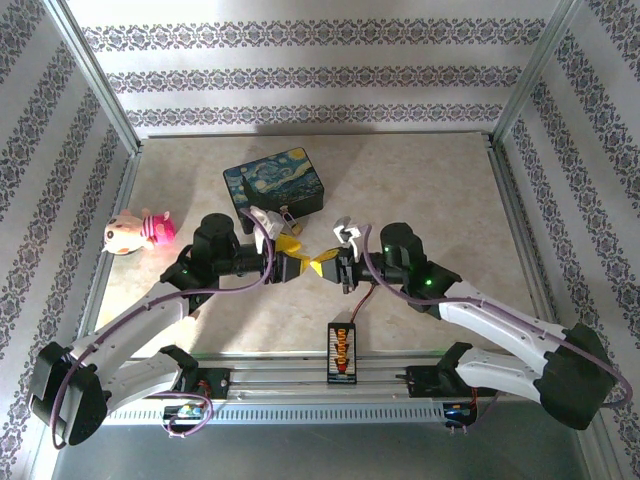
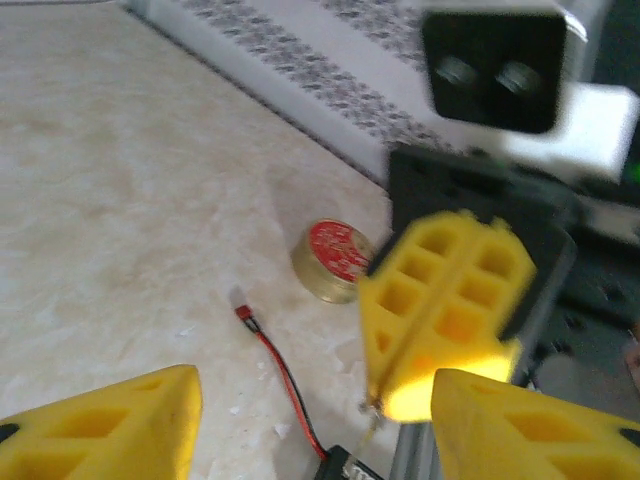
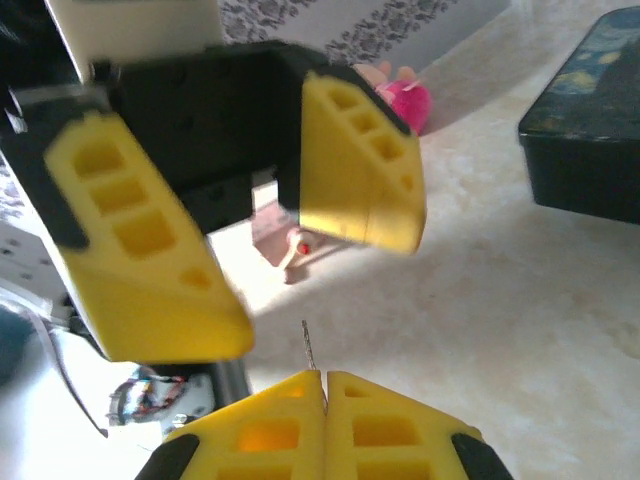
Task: Unlock a padlock with a key
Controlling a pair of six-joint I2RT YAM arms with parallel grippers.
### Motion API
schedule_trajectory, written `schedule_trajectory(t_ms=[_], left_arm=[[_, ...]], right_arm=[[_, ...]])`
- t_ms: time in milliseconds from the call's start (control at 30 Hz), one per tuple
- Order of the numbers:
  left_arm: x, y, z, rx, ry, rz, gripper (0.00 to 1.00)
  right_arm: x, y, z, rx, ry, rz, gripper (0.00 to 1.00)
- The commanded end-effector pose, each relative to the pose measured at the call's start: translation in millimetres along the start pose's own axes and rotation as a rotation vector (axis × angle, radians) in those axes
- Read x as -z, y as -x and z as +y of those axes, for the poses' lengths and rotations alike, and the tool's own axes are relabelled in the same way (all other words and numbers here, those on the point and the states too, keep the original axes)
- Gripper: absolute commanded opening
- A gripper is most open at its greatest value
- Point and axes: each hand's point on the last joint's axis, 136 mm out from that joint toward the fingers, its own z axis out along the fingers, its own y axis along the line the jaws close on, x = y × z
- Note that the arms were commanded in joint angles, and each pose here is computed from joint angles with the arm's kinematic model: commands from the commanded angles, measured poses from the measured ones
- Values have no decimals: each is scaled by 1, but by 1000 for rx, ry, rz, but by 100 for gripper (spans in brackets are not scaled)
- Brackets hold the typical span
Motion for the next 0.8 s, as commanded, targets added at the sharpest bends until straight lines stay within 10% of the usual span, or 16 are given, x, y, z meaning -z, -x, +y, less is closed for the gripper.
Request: schedule_trajectory(t_ms=[0,300,767], left_arm=[[11,31,22,133,192,-70,64],[5,24,51,590,305,-49,53],[-22,10,48,730,176,17,45]], right_arm=[[6,15,-13,178,-221,-70,0],[7,24,-32,401,-504,-187,0],[-16,31,-40,592,-687,-193,0]])
